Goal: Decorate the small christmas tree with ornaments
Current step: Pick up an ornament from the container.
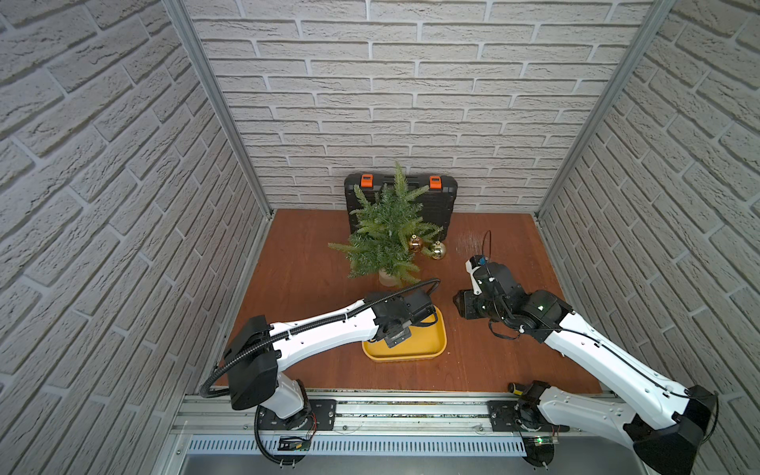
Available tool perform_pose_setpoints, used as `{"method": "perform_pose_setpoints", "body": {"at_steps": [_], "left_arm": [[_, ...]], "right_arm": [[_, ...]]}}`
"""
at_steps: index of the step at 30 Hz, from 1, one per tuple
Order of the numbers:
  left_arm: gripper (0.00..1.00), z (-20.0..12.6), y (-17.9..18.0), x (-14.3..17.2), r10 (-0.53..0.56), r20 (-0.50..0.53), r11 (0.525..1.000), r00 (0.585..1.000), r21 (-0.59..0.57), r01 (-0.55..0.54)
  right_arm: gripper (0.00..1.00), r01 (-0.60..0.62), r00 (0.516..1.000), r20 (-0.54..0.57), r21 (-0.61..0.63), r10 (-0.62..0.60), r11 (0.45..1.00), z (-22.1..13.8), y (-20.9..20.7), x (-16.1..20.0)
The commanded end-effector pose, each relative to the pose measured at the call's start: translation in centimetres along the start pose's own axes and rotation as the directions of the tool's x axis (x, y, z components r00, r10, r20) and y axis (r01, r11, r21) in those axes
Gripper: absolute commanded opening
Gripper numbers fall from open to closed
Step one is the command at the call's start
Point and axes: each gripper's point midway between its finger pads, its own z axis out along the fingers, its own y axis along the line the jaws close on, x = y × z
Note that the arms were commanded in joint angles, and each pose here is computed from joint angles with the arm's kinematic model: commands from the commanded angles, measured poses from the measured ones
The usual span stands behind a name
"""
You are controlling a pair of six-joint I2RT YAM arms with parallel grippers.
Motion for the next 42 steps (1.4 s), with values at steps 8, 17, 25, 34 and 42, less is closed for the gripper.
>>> {"method": "perform_pose_setpoints", "body": {"at_steps": [8,17,25,34,42], "left_arm": [[0.83,1.7,-2.5,0.2,0.18,-0.217,0.983,0.959,0.079,-0.167],[0.82,5.0,-2.6,2.1,0.179,-0.324,0.982,0.929,0.004,-0.188],[0.75,6.9,-2.6,2.3,0.171,-0.297,0.985,0.939,0.036,-0.169],[0.73,8.2,-3.1,2.1,0.168,-0.272,0.985,0.947,0.09,-0.149],[0.73,8.8,-3.8,2.4,0.155,-0.268,0.982,0.951,0.149,-0.118]], "right_arm": [[0.49,0.003,1.0,0.011,0.028,-0.003,1.0,-1.2,-0.5,-0.9],[0.48,0.008,1.0,0.023,0.036,-0.009,0.999,-2.3,0.0,-2.6],[0.46,-0.001,1.0,0.022,-0.001,0.001,1.0,-2.6,0.9,-3.1],[0.45,-0.009,1.0,0.022,-0.006,0.009,1.0,-2.7,1.1,-3.2],[0.45,-0.01,1.0,0.017,-0.009,0.01,1.0,-2.6,1.2,-3.2]]}}
